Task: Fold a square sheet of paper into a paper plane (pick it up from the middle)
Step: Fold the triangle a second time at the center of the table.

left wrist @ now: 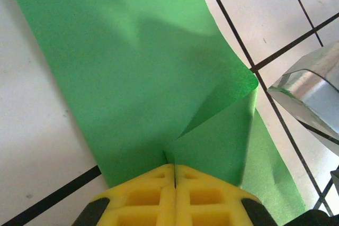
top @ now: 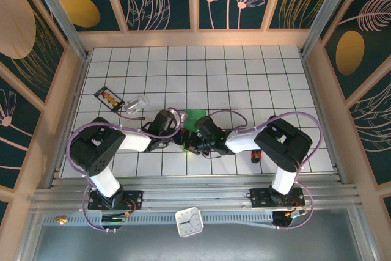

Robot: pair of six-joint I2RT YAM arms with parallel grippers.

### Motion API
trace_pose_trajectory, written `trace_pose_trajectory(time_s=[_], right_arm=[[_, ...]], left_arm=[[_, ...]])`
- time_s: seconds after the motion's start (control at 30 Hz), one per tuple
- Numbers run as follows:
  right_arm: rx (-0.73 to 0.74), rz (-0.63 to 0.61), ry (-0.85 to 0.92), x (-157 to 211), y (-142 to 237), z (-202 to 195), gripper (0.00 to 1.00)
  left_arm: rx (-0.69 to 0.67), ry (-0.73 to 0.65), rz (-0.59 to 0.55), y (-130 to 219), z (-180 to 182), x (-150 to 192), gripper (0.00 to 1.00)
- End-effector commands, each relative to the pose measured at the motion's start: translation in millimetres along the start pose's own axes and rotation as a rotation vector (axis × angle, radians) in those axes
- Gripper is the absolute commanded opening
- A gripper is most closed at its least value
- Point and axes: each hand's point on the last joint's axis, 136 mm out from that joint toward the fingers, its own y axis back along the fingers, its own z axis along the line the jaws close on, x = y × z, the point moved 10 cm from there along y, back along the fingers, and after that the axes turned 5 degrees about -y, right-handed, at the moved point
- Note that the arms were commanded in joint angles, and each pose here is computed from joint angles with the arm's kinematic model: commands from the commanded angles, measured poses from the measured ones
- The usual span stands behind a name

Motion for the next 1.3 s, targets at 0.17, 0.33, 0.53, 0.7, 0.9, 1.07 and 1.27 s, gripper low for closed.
trace_pose_trajectory(time_s=[0.17,0.33,0.53,0.7,0.9,1.07,1.27], right_arm=[[-0.133,0.106,0.107,26.2,-4.0,17.5,0.0],[-0.205,0.101,0.137,27.8,6.2,24.3,0.0],[-0.168,0.001,0.133,9.2,34.3,15.4,0.0],[-0.112,-0.146,0.114,-28.8,61.8,7.5,0.0],[-0.068,-0.188,0.119,-53.9,59.2,8.4,0.0],[-0.064,-0.181,0.109,-62.3,50.8,3.6,0.0],[-0.06,-0.149,0.102,-65.8,38.7,-1.2,0.0]], left_arm=[[-0.124,0.069,0.174,-5.9,16.7,37.2,0.0],[-0.122,0.067,0.173,-5.7,16.1,36.9,0.0],[-0.124,0.065,0.172,-5.1,16.3,36.7,0.0],[-0.128,0.064,0.176,-4.4,16.6,37.6,0.0],[-0.128,0.063,0.175,-4.5,15.9,36.0,0.0],[-0.128,0.065,0.175,-4.3,15.9,35.8,0.0],[-0.13,0.062,0.172,-3.9,15.7,34.8,0.0]])
